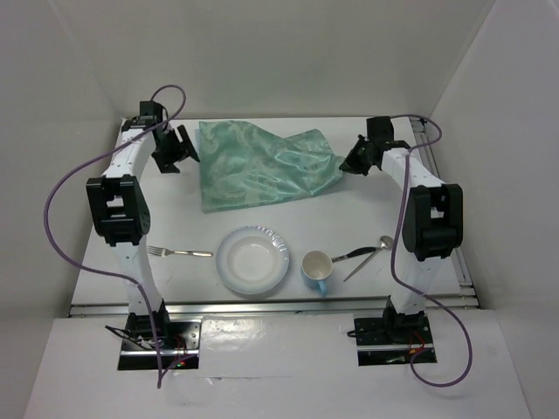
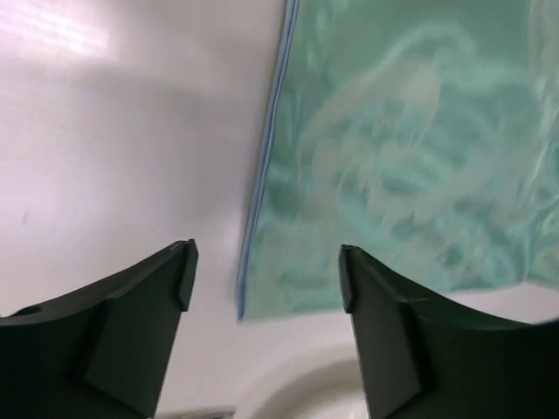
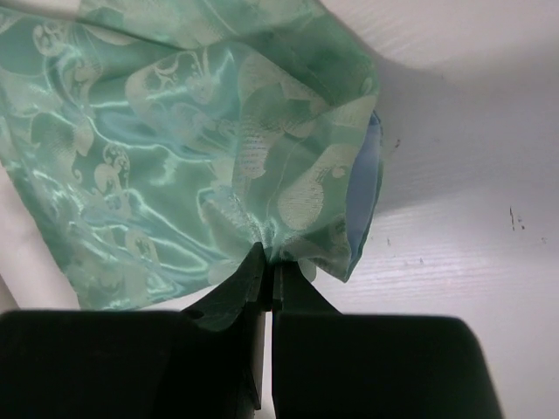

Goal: Set the dinner table for one person

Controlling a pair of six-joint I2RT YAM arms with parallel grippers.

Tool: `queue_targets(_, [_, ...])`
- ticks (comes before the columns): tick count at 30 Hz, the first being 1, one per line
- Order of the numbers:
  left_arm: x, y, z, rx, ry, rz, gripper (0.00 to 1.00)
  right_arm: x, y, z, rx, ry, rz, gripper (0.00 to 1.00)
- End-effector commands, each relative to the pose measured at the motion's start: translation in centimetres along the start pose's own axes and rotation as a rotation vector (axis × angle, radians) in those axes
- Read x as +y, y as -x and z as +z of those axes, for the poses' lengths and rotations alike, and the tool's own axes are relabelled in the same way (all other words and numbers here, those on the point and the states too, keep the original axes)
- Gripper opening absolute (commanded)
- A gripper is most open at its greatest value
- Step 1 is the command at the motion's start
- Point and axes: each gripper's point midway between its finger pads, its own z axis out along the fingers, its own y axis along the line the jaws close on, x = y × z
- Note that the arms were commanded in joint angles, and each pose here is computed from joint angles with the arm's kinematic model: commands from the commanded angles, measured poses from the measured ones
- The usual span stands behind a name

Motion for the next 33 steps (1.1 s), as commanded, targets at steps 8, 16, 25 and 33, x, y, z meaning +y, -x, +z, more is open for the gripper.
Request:
queue_targets(8, [-0.3,-10.8,-1.3,0.125,-0.075,-0.094,0.81,-0.5,-1.3,0.0,-0.005,-0.027,-0.021,0.0])
queue_targets(16, [1.4,-12.6,2.1,0.161,-0.006,-0.17,0.78,-0.4,-1.9,-0.5,0.004,-0.027,-0.027,0.0])
queue_targets(25, [2.5,-13.9,4.3,0.18,0.024,-0.222,0.51,-0.8,-2.1,-0.7,0.005,-0.04,-0.035,0.0])
queue_targets(33, [1.6,-10.0,2.3,0.123,0.038,-0.17,0.0,-0.6,-1.5,-1.3,-0.014,-0.05,-0.056,0.0])
